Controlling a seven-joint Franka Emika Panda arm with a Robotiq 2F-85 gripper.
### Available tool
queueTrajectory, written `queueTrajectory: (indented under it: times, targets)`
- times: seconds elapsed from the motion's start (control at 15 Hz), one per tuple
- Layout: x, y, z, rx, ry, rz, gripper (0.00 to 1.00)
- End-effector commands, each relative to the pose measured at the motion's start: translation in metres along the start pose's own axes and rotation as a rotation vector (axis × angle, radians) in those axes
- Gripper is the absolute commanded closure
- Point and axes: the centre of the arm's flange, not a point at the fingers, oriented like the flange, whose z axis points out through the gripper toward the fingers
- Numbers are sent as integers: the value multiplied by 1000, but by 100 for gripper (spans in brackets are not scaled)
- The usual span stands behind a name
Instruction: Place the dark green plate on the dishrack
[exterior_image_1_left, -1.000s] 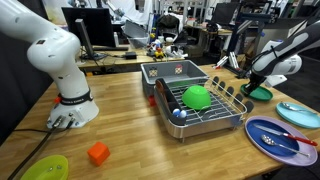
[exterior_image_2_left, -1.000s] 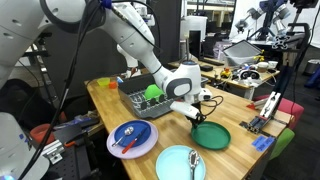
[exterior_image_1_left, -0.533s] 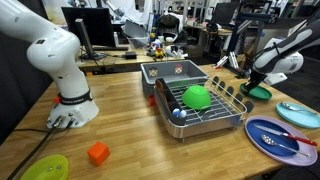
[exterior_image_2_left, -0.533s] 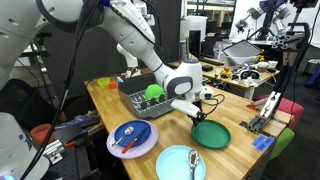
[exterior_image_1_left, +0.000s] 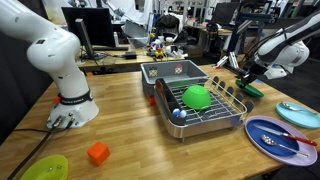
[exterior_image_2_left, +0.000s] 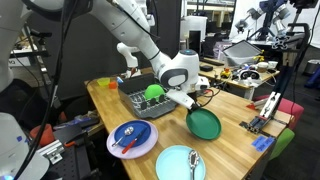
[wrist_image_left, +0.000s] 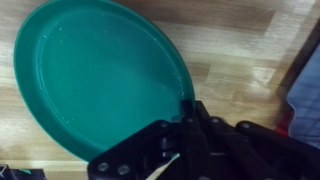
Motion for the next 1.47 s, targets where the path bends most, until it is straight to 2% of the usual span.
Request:
queueTrajectory:
  times: [0.0, 0.67, 1.0, 1.2, 1.4]
  targets:
    - [-15, -8, -26, 73, 73, 1, 99]
    - [-6, -27, -88, 77, 285, 3, 99]
    - [-2, -41, -119, 134, 382, 12, 99]
    - [0, -47, -132, 162, 412, -11, 99]
    - [-4, -56, -139, 213, 399, -52, 99]
